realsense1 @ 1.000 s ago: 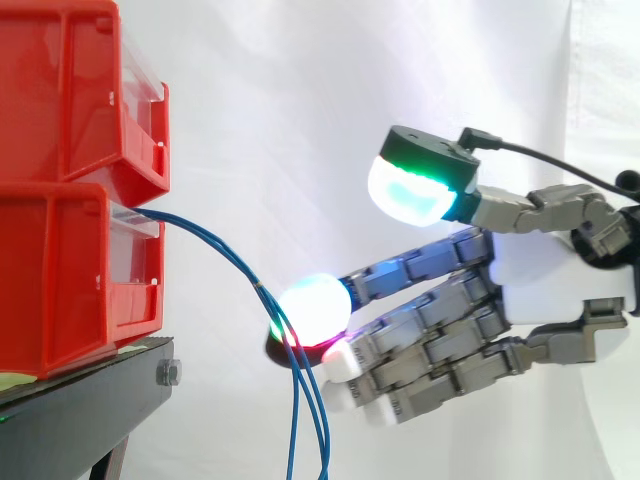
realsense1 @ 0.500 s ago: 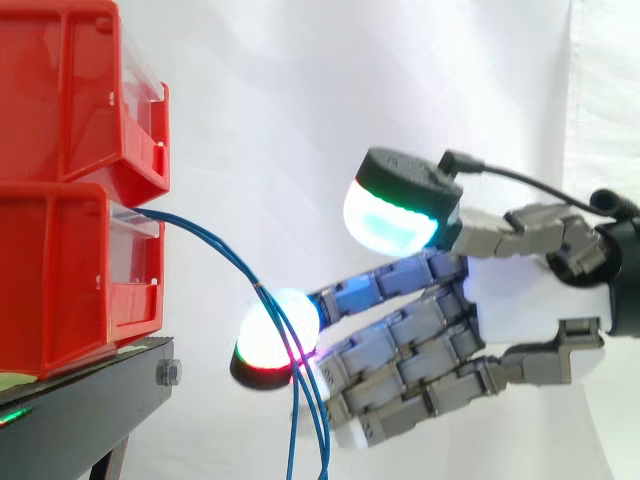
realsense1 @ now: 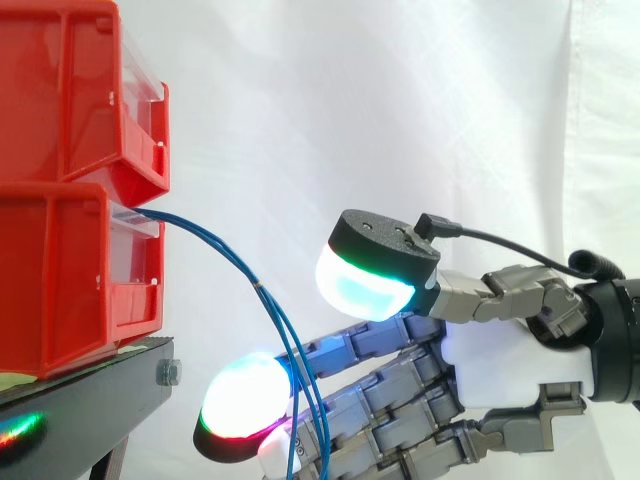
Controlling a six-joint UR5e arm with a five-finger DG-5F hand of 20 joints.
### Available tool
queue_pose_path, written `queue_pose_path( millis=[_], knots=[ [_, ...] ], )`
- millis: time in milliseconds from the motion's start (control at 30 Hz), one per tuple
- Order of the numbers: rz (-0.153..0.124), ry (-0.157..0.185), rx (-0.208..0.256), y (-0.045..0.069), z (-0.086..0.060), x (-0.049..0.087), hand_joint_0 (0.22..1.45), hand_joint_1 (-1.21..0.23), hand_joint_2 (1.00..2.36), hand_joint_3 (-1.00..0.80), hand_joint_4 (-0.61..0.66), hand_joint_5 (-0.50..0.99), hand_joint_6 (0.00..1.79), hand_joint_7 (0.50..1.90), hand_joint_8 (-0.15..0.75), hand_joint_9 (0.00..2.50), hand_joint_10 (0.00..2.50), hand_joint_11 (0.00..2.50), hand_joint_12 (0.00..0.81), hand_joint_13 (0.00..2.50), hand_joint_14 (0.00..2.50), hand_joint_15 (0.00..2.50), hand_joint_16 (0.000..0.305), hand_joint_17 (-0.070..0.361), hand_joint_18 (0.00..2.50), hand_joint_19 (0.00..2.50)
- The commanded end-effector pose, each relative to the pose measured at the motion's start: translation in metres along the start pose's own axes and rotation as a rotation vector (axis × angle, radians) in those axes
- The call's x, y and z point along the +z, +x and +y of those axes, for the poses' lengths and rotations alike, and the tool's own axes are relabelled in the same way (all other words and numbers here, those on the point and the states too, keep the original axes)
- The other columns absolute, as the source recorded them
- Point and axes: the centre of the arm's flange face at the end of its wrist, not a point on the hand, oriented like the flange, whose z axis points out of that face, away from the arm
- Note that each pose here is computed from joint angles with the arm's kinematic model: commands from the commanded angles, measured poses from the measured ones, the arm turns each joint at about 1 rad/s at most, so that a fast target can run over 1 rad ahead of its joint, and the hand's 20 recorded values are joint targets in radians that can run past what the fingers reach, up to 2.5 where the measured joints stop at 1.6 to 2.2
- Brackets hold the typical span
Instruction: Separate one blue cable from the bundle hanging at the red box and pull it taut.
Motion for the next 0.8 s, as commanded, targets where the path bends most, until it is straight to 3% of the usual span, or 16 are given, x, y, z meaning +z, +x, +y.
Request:
queue_pose_path(
  millis=[0,67,133,200,267,333,633,767],
  knots=[
    [0.015,-0.008,0.055,0.0028,-0.0021,0.0017,0.53,-0.66,1.0,-0.5,0.24,-0.18,0.5,0.76,0.29,0.69,0.01,0.32,0.302,0.56,0.0,0.13,0.03,0.068,0.41,0.12],
    [0.023,-0.008,0.063,0.0036,-0.0021,0.0016,0.53,-0.66,1.0,-0.5,0.24,-0.18,0.5,0.76,0.293,0.7,0.01,0.32,0.301,0.57,0.0,0.14,0.03,0.068,0.42,0.12],
    [0.055,-0.013,0.089,0.0068,-0.0014,0.002,0.53,-0.66,1.0,-0.5,0.24,-0.18,0.5,0.76,0.293,0.7,0.01,0.31,0.3,0.57,0.01,0.14,0.03,0.068,0.42,0.12],
    [0.062,-0.014,0.112,0.0085,-0.0006,0.0022,0.53,-0.66,1.0,-0.5,0.24,-0.18,0.5,0.76,0.292,0.7,0.01,0.32,0.301,0.58,0.0,0.14,0.03,0.068,0.43,0.12],
    [0.06,-0.011,0.164,0.0073,-0.0014,0.0019,0.54,-0.66,1.0,-0.5,0.25,-0.18,0.5,0.76,0.296,0.71,0.01,0.33,0.303,0.59,0.01,0.15,0.03,0.068,0.43,0.13],
    [0.057,-0.012,0.175,0.006,-0.0008,0.0024,0.54,-0.67,1.0,-0.5,0.25,-0.17,0.5,0.76,0.295,0.72,0.01,0.32,0.302,0.6,0.01,0.15,0.03,0.067,0.44,0.13],
    [0.062,-0.026,0.172,0.0088,0.0008,0.0035,0.56,-0.66,1.0,-0.5,0.25,-0.17,0.5,0.76,0.294,0.75,0.01,0.32,0.294,0.64,0.01,0.16,0.029,0.064,0.47,0.15],
    [0.061,-0.063,0.165,0.0094,0.0042,0.0068,0.6,-0.65,1.0,-0.45,0.25,-0.16,0.5,0.8,0.293,0.76,0.01,0.33,0.287,0.65,0.01,0.18,0.027,0.061,0.47,0.16]
  ],
)
